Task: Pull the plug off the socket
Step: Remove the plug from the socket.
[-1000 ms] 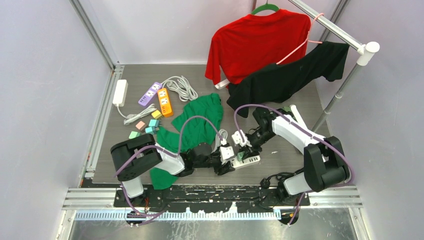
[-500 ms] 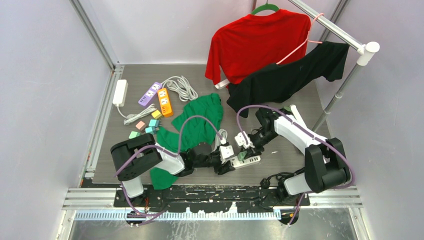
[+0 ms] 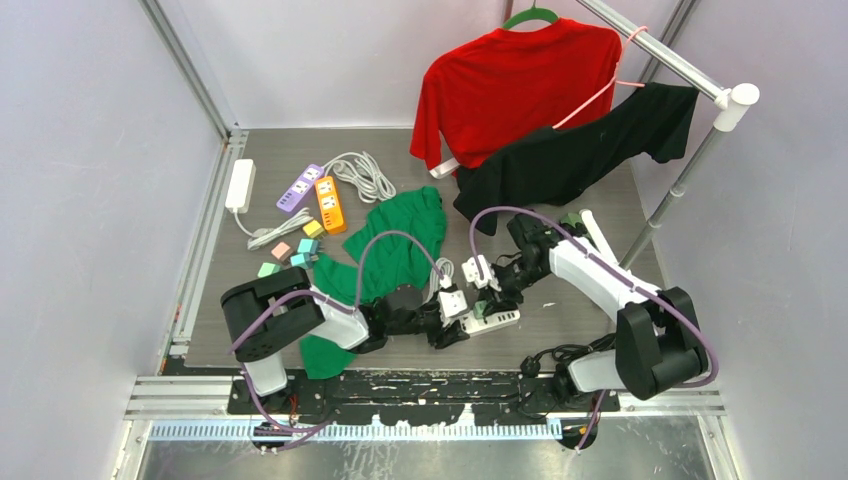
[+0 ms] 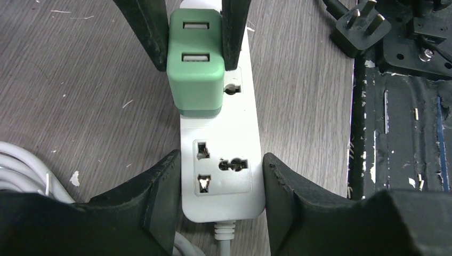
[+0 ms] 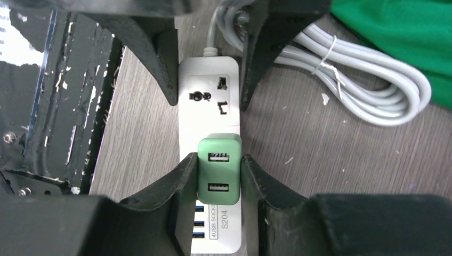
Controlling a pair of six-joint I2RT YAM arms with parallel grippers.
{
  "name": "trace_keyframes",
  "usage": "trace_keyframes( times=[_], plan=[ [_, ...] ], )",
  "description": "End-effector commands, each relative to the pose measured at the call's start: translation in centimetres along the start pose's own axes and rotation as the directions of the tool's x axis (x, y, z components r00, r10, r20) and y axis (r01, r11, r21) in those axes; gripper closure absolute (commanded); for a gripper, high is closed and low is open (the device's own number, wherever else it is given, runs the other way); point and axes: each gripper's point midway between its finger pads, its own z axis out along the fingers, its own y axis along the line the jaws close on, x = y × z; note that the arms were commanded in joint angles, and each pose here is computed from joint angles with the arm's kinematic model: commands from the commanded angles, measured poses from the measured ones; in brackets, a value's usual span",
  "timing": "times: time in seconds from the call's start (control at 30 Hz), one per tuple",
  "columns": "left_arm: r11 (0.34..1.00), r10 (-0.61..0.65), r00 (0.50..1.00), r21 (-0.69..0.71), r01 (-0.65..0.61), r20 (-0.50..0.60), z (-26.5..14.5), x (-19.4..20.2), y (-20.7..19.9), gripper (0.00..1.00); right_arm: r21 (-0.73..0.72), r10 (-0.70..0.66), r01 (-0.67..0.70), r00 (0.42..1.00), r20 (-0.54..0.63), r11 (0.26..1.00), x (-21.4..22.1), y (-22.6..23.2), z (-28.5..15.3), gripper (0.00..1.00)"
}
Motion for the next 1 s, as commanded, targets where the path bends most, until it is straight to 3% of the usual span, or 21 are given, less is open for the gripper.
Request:
trace_keyframes(
  times=[0.0, 0.13, 0.3, 0.43, 0.7, 0.97],
  plan=[
    [0.995, -0.097, 0.966, -0.043, 0.089, -0.24, -2.1, 7.7, 0.1, 1.0, 0.143, 0.054, -0.052, 0.998, -0.012, 0.988, 0.1, -2.6, -2.1, 0.99],
    [0.995, -0.096, 0.966, -0.047, 0.088, -0.24, -2.2, 7.8, 0.1, 1.0, 0.024, -0.051, 0.051, 0.999, -0.004, 0.998, 0.9, 0.4, -2.9, 0.99],
    [0.995, -0.097, 0.966, -0.045, 0.089, -0.239, -2.1, 7.6, 0.2, 1.0, -0.128, -0.186, 0.207, 0.97, 0.156, 0.97, -1.2, 3.8, -2.0, 0.99],
    [0.995, -0.098, 0.966, -0.041, 0.09, -0.239, -2.0, 7.5, 0.1, 1.0, -0.115, -0.138, 0.163, 0.97, 0.198, 0.98, -3.0, 3.3, -1.1, 0.99],
    [0.995, -0.101, 0.968, -0.045, 0.093, -0.231, -2.1, 7.2, 0.2, 1.0, 0.089, -0.034, 0.025, 0.994, 0.108, 0.996, -3.2, -1.0, -2.3, 0.99],
    [0.994, -0.109, 0.973, -0.039, 0.103, -0.204, -1.8, 6.1, 0.2, 0.99, 0.001, 0.037, -0.038, 0.978, 0.207, 0.999, -4.6, 1.0, -3.8, 0.99]
  ],
)
